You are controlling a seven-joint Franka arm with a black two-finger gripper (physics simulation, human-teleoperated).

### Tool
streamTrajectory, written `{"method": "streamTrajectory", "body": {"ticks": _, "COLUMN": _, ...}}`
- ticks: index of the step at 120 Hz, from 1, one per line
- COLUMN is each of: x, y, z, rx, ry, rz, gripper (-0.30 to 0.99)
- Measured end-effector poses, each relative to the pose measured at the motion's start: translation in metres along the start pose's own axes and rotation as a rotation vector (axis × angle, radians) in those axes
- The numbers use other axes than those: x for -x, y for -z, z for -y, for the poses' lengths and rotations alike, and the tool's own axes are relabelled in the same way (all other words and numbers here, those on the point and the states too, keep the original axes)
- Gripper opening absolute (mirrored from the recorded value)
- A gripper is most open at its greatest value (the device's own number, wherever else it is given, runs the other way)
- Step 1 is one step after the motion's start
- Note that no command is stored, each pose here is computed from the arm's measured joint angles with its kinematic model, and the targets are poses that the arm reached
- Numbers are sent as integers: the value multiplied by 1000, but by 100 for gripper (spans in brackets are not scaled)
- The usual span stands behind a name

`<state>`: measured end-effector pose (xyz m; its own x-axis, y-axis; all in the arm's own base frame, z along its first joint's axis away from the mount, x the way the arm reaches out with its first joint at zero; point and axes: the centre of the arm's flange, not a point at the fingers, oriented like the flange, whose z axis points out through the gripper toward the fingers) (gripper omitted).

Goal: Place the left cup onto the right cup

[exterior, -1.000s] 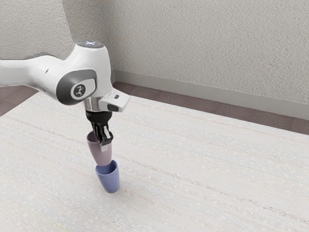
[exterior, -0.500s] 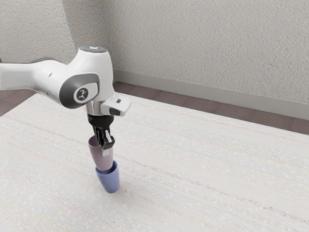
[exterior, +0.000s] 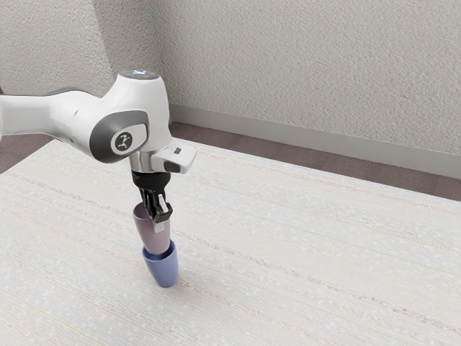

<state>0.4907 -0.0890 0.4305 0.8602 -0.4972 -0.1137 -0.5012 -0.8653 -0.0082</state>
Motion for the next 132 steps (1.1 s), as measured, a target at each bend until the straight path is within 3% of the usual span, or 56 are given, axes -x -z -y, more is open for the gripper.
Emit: {"method": "streamTrajectory", "body": {"ticks": 132, "x": -5, "y": -14, "z": 6, "rx": 11, "ry": 0, "rz": 7, "gripper": -9}}
